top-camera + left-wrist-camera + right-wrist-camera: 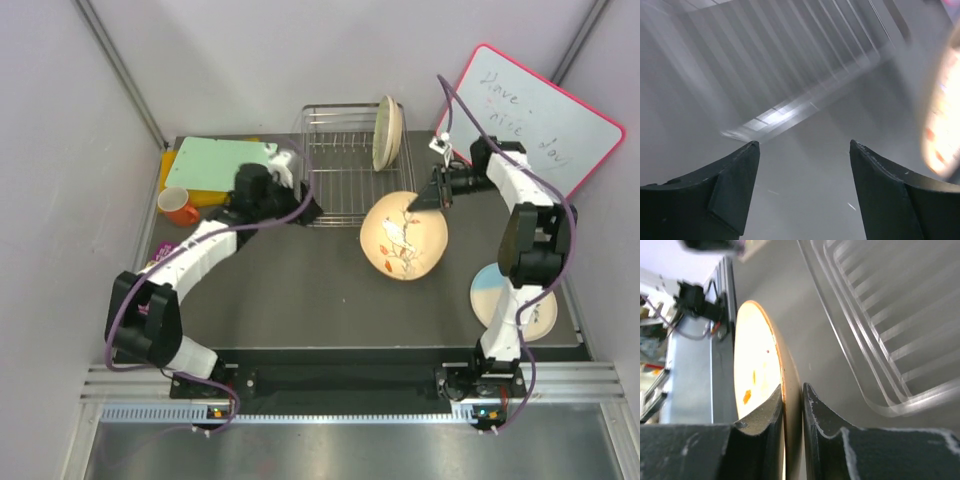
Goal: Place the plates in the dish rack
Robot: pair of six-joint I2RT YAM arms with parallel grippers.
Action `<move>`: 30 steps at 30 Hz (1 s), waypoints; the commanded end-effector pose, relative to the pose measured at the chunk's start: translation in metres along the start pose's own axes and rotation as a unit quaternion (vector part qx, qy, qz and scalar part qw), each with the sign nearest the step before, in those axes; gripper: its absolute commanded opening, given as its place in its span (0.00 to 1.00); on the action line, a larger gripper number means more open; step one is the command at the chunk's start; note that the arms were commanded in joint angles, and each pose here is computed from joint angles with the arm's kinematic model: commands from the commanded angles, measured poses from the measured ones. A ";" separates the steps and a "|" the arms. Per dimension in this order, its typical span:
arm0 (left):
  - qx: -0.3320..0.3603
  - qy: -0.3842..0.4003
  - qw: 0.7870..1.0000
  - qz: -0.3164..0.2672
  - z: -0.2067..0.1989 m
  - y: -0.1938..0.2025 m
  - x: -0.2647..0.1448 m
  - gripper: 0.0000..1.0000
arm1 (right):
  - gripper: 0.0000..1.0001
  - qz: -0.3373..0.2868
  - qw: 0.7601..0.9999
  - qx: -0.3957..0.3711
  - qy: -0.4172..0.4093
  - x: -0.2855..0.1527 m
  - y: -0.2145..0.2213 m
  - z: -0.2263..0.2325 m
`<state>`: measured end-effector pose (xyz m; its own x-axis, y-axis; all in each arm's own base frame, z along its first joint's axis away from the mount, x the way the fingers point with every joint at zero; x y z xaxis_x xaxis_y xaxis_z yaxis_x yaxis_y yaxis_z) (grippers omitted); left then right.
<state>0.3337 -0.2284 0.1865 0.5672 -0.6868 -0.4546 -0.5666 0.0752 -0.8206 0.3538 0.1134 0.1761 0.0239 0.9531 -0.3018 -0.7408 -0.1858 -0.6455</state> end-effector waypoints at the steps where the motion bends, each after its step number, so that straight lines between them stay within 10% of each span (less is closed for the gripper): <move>1: 0.018 -0.116 0.988 -0.103 0.073 -0.084 -0.040 0.74 | 0.00 -0.058 0.993 -0.001 -0.106 0.009 -0.074 0.123; 11: -0.061 -0.217 0.968 -0.112 0.145 -0.076 -0.032 0.34 | 0.00 -0.179 0.980 -0.043 -0.075 0.021 -0.241 0.165; 21: -0.071 -0.212 0.968 -0.114 0.144 -0.050 -0.011 0.13 | 0.00 -0.279 0.953 -0.069 0.091 0.055 -0.287 0.156; 30: -0.101 -0.198 0.968 -0.121 0.145 -0.038 -0.001 0.13 | 0.00 -0.481 0.820 -0.085 0.298 0.007 -0.349 0.151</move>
<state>0.4330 -0.1228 0.1621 0.8324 -0.3280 -0.4467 -0.5180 -0.1739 -0.8375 0.4852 0.2692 0.4253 0.6892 0.7163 -0.1094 -0.4669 0.3236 -0.8230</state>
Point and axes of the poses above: each gripper's point midway between its finger pads, its own x axis out along the fingers, its own z axis along the line the jaws close on, y = z × x, the point moved 3 cm from there along -x, back along the fingers, and after that the axes turned 4 degrees about x, right-handed, at the moved point
